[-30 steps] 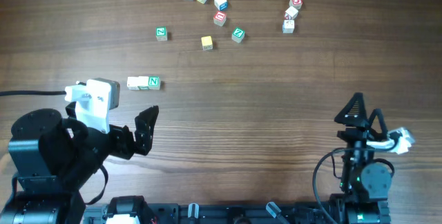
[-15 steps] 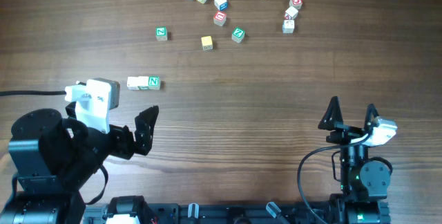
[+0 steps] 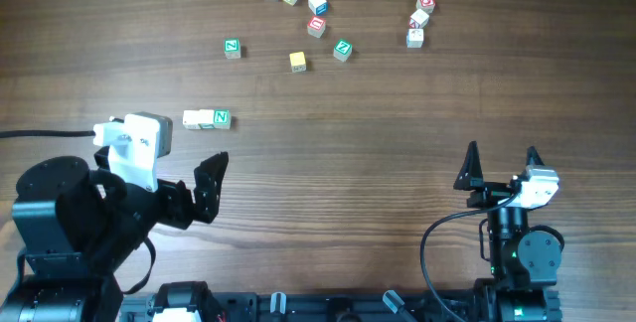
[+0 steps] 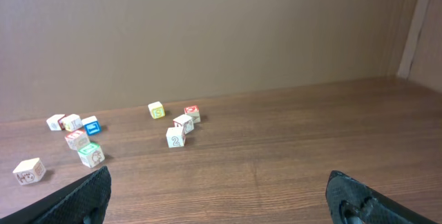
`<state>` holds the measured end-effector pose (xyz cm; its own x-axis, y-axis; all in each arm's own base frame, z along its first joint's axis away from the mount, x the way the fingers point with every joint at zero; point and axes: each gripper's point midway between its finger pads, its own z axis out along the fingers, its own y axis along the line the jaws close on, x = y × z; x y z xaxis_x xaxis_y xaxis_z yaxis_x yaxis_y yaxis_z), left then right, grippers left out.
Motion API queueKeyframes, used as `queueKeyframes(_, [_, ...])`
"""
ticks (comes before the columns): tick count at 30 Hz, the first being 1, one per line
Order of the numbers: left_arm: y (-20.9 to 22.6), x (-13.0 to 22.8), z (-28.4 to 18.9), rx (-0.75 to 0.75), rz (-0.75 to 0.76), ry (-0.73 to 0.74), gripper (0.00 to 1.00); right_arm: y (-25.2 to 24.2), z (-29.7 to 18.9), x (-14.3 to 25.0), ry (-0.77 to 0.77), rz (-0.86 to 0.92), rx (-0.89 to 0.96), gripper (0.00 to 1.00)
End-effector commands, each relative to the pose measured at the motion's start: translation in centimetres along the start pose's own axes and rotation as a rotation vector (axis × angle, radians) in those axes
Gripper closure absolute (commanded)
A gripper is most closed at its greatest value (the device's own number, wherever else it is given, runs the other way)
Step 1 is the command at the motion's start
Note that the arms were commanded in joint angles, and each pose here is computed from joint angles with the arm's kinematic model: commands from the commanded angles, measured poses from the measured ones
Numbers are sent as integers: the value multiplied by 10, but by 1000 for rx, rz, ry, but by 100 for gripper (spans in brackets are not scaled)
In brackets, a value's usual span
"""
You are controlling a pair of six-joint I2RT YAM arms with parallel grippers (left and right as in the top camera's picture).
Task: Form a horizontal line
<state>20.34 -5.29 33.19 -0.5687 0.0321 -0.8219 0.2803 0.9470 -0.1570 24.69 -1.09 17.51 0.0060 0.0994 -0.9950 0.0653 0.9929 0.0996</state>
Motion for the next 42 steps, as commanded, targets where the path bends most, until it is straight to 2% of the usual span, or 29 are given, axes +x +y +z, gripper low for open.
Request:
queueKeyframes(1, [0,1,0,0,4,-1,0,2,-1,-2,-8,14,-15,0])
queueKeyframes(25, [0,1,0,0,4,-1,0,3,-1,-2,-10,8,-18,0])
queueKeyframes(29, [10,9,-2,-65,6,26,0,3,-1,-2,-10,9,-18,0])
queueKeyframes(32, [3,20,-4,-42,43,-40,0,3,-1,-2,-10,8,-18,0])
queueKeyframes(37, [9,77,26,-38,96,-212,0,3,-1,-2,-10,8,-18,0])
queueKeyframes(42, [21,89,64,-45,173,-454,0,3,-1,-2,-10,8,-18,0])
